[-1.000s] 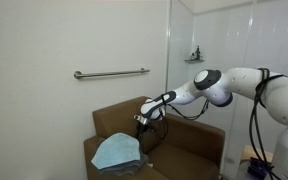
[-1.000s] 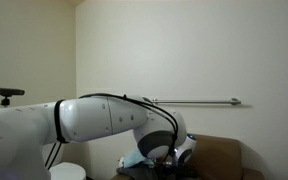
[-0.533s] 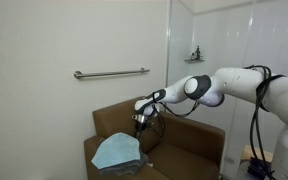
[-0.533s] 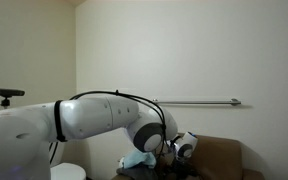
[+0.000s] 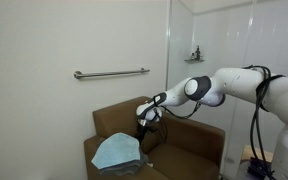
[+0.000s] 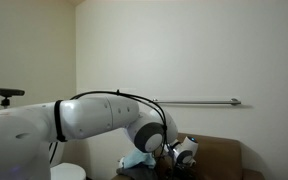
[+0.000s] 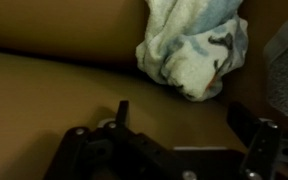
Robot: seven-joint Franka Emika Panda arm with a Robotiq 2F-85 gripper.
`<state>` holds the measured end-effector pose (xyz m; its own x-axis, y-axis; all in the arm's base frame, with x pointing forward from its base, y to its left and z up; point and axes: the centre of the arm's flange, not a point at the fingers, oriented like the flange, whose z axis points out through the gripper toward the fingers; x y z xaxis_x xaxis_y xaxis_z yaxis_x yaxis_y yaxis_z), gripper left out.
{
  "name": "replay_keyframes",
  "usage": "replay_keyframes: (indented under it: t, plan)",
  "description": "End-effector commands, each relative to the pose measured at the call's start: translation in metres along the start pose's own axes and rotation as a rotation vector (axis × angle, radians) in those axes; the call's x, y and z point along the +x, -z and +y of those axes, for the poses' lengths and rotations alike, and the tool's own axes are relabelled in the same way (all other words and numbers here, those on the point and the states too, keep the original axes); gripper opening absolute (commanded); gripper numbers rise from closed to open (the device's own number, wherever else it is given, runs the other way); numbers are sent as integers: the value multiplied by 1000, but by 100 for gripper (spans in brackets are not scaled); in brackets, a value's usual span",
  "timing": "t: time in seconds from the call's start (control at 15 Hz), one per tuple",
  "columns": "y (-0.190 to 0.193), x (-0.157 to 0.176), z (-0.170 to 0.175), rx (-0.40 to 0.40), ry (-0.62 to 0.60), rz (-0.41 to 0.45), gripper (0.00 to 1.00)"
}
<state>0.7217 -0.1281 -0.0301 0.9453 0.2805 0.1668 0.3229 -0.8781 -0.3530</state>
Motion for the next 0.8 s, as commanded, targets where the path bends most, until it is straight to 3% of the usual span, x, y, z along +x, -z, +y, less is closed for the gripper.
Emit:
replay_keyframes:
  t: [0.0, 0.13, 0.2, 0.27, 0.73]
  plan:
    - [-5, -11, 15, -67, -170, 67, 100]
    - [-7, -13, 27, -93, -236, 78, 100]
    - [-6, -12, 29, -116, -235, 82, 100]
    - [-3, -15, 24, -87, -187, 56, 100]
    - [-8, -16, 30, -110, -196, 58, 100]
